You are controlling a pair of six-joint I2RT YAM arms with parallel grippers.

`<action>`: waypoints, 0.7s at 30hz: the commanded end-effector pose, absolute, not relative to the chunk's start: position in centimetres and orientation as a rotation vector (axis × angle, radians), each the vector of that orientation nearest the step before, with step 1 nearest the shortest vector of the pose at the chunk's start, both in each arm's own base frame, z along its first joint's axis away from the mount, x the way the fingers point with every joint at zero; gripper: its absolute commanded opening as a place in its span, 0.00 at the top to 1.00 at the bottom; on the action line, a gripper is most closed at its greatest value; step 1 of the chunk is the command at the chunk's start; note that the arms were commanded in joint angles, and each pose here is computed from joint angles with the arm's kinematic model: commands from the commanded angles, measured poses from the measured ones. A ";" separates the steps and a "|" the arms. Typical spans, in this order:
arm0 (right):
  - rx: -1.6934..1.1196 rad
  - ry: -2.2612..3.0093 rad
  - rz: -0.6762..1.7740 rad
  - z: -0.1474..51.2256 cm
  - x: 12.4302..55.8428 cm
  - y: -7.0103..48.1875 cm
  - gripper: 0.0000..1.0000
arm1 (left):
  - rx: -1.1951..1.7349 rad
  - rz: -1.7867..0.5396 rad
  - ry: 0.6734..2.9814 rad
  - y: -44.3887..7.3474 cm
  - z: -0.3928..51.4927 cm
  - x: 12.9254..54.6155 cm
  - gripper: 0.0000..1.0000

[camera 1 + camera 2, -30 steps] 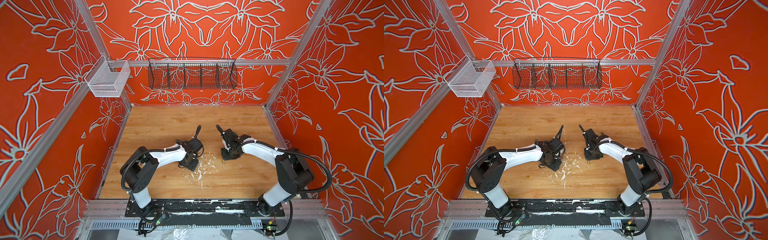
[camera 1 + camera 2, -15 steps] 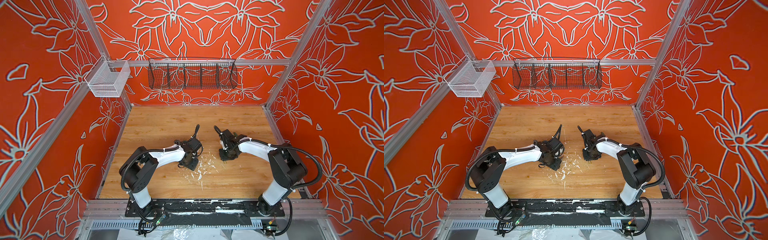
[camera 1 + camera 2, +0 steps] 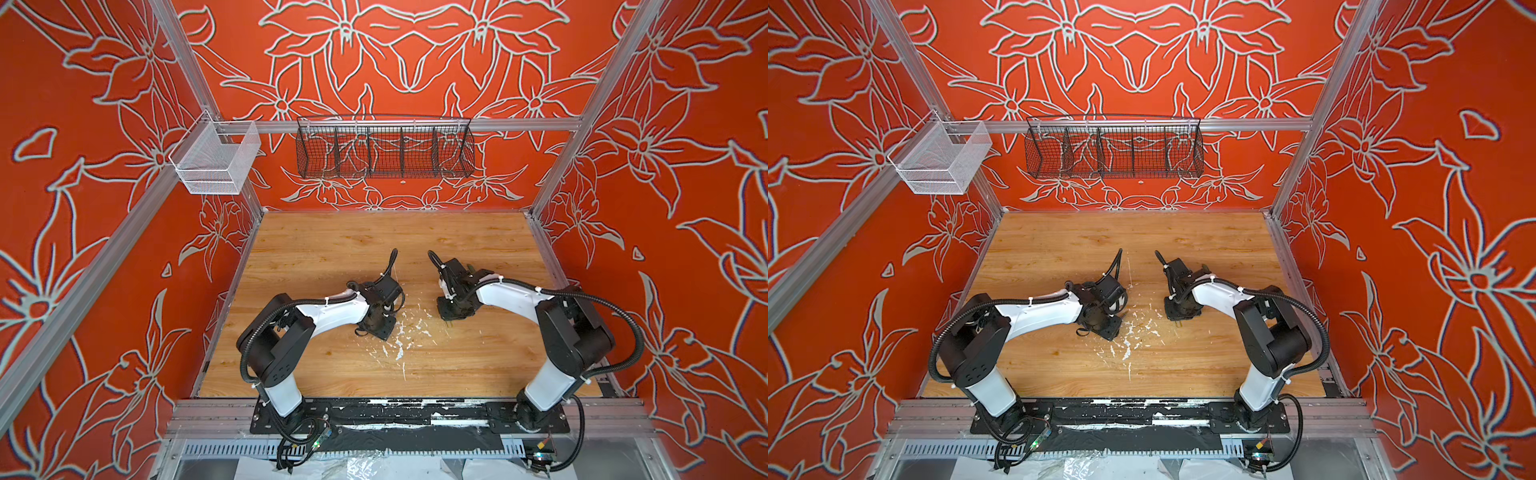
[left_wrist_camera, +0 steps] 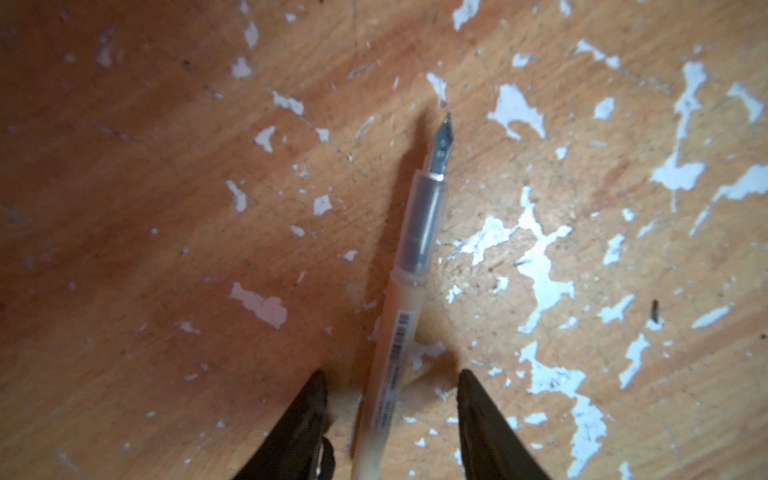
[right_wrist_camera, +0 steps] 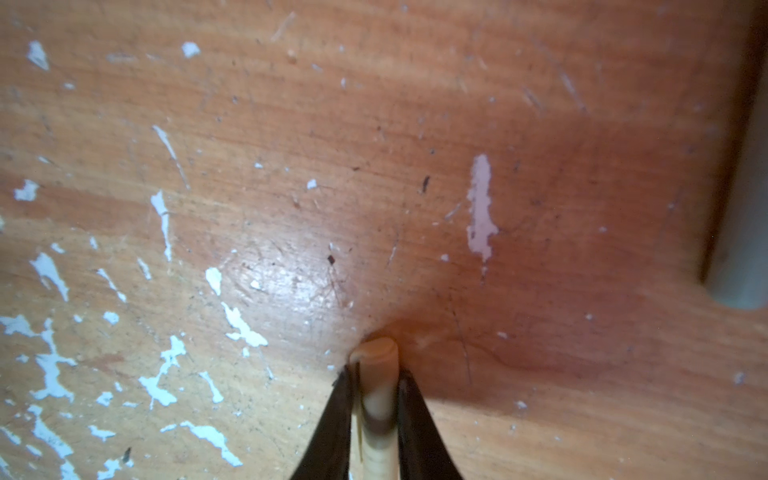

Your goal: Insert the pens into the pen caps

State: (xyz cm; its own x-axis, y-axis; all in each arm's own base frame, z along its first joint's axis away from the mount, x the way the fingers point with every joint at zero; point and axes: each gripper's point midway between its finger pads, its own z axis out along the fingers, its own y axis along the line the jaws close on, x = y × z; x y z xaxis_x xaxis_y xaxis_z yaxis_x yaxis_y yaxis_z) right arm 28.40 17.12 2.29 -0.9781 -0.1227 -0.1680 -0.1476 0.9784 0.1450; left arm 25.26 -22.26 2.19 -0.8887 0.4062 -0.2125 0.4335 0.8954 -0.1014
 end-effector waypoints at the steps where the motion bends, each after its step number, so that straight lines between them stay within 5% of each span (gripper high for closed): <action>1: -0.202 3.004 0.233 1.6 27.3 16.8 0.82 | 0.642 -0.221 2.905 -21.6 1.9 24.2 0.55; 21: -0.131 2.895 0.335 4.3 28.4 17.7 0.86 | 0.658 -0.235 2.902 -21.6 1.8 24.0 0.93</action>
State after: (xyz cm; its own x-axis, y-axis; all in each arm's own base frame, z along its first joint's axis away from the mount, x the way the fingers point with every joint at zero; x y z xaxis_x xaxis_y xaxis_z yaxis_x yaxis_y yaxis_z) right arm 28.40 17.56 3.37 -0.9751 -0.0914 -0.2022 -0.1304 0.9732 0.1892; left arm 24.87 -22.08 2.11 -0.8877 0.4070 -0.2153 0.4364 0.8928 -0.1117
